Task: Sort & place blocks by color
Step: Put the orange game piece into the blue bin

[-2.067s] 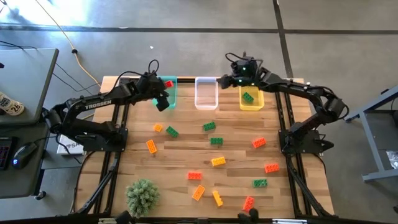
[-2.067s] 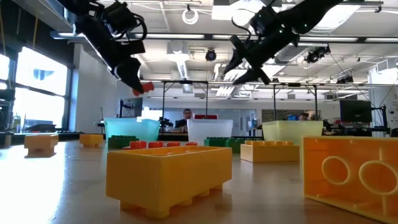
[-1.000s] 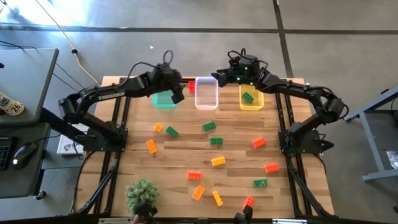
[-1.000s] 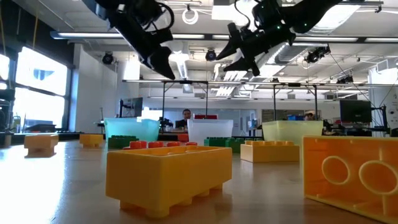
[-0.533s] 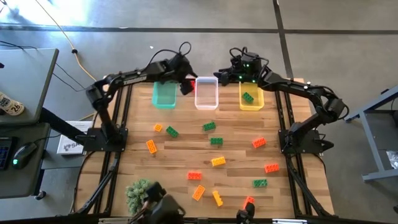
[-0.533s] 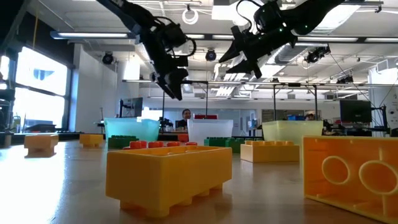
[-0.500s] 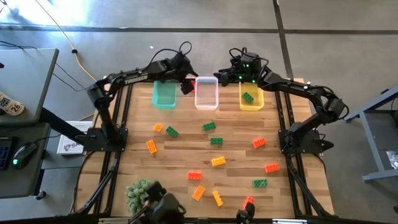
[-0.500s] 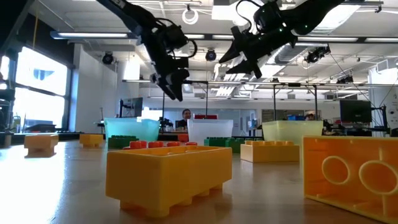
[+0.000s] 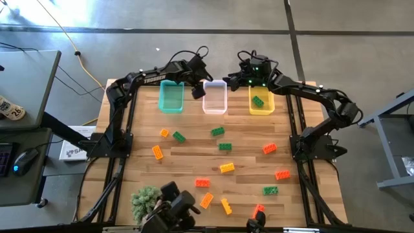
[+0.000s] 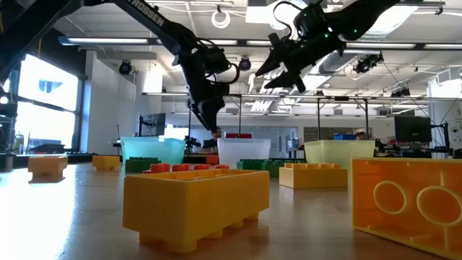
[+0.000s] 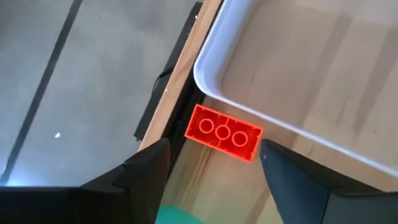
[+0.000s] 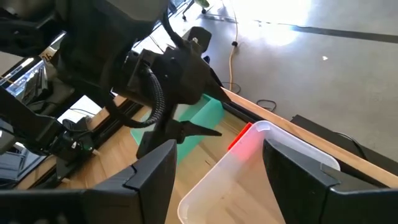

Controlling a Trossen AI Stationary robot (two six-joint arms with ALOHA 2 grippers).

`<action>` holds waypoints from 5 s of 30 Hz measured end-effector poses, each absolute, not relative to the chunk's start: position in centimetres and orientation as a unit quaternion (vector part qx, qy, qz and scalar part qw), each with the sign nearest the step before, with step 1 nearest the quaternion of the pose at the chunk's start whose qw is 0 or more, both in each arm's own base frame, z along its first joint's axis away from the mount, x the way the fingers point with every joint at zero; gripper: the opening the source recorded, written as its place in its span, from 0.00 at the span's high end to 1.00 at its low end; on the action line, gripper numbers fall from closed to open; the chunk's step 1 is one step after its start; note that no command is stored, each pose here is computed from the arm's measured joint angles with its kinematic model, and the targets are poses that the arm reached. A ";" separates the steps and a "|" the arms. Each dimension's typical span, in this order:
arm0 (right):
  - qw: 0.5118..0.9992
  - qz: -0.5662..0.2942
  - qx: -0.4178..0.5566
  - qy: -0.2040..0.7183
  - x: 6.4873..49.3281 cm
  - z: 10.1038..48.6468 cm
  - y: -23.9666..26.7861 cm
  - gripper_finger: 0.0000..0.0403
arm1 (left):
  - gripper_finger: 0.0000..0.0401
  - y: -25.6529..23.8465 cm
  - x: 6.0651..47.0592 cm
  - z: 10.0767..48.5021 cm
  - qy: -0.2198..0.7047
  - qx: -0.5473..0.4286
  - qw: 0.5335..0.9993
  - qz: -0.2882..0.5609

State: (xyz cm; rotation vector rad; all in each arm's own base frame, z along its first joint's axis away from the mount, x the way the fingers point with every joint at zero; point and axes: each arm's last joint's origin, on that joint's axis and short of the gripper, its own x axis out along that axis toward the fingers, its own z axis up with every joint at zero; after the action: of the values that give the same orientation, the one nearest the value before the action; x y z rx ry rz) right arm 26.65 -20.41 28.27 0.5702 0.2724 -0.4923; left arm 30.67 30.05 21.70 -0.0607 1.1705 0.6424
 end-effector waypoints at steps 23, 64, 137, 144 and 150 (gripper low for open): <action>0.918 -0.244 0.277 0.144 26.6 28.1 -20.4 0.44 | 0.99 30.4 31.1 19.6 0.521 -0.115 0.794 0.292; 0.918 -0.244 0.277 0.144 26.6 28.1 -20.4 0.44 | 1.00 31.7 31.1 14.7 0.517 -0.253 0.743 0.342; 0.899 -0.219 0.292 0.243 25.9 26.4 -19.6 0.44 | 0.79 7.4 40.7 20.2 0.653 -0.245 0.663 0.270; 0.913 -0.201 0.264 0.237 25.0 27.2 -19.8 0.44 | 0.78 7.2 40.6 20.8 0.632 -0.304 0.630 0.333; 0.921 -0.206 0.244 0.222 23.2 28.7 -20.2 0.44 | 0.78 6.1 40.3 21.4 0.618 -0.323 0.611 0.373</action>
State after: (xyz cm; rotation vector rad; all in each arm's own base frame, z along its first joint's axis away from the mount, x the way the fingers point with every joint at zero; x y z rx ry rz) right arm 23.22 -20.22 28.66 0.5018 0.4557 -0.4222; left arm 40.26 6.11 21.41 -0.7462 1.4269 0.8609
